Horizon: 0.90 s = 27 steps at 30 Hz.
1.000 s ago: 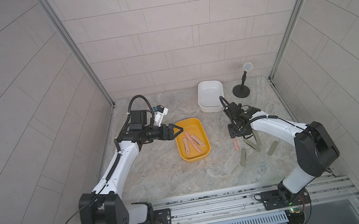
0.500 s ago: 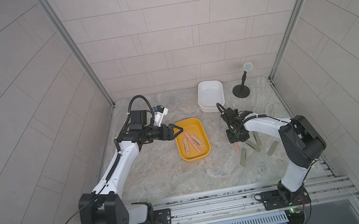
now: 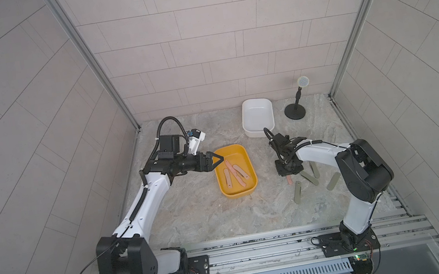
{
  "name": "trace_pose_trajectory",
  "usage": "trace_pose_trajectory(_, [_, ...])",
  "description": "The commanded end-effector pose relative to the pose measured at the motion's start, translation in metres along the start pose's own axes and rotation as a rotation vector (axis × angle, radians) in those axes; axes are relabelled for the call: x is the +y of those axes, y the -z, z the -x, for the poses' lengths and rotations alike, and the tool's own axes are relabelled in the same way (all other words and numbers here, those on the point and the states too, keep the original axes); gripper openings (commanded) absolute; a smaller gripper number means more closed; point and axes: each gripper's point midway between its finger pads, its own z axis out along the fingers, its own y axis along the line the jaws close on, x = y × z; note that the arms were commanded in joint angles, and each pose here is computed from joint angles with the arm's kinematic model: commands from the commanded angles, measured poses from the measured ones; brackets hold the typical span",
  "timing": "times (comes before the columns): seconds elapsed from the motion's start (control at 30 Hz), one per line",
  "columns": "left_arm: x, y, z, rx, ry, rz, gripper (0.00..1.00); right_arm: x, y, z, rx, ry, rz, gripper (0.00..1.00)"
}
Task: Place the fruit knives into the storage box by color
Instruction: Pick up the fruit knife from the center of the board.
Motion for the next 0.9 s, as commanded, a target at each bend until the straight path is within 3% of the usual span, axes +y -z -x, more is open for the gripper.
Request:
trace_pose_trajectory(0.0, [-0.004, 0.002, -0.002, -0.004, -0.028, -0.004, 0.88, -0.003, -0.009, -0.01, 0.044, 0.002, -0.018, 0.3])
trace_pose_trajectory(0.23, [-0.003, 0.002, -0.002, -0.005, -0.034, 0.002, 0.88, 0.003, -0.008, -0.008, 0.04, 0.018, -0.011, 0.22])
trace_pose_trajectory(0.87, [0.001, 0.002, -0.004, -0.001, -0.034, 0.021, 0.88, 0.032, -0.005, 0.009, 0.037, 0.07, 0.011, 0.21])
